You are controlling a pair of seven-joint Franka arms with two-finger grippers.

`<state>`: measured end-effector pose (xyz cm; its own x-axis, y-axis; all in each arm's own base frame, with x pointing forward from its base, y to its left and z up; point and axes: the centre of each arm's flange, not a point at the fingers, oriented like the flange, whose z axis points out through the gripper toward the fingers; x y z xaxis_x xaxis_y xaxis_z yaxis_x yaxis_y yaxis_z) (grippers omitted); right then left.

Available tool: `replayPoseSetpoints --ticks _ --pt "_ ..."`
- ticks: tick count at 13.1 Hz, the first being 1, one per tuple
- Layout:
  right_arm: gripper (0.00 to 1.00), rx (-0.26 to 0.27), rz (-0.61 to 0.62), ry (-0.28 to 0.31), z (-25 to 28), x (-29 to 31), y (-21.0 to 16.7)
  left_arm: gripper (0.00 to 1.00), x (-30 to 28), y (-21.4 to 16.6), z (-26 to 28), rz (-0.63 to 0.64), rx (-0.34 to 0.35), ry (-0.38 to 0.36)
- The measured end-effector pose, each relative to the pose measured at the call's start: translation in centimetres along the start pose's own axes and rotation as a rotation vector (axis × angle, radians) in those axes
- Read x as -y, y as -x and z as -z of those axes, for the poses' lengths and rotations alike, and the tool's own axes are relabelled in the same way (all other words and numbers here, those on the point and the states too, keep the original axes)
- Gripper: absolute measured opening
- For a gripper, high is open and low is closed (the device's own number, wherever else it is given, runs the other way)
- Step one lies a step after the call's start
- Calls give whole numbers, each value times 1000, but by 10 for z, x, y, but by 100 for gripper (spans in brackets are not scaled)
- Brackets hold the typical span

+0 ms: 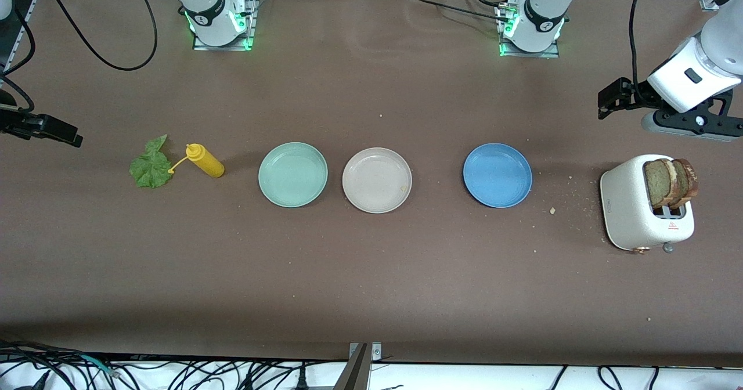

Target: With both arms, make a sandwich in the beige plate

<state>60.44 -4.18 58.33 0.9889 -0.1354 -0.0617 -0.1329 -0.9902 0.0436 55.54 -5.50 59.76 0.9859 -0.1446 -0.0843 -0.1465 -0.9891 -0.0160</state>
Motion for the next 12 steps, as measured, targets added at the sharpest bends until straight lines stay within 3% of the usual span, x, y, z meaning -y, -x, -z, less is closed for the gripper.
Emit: replayPoseSetpoints --ticks 12 --pt "100 2 0 0 0 0 0 100 3 1 -2 5 14 1"
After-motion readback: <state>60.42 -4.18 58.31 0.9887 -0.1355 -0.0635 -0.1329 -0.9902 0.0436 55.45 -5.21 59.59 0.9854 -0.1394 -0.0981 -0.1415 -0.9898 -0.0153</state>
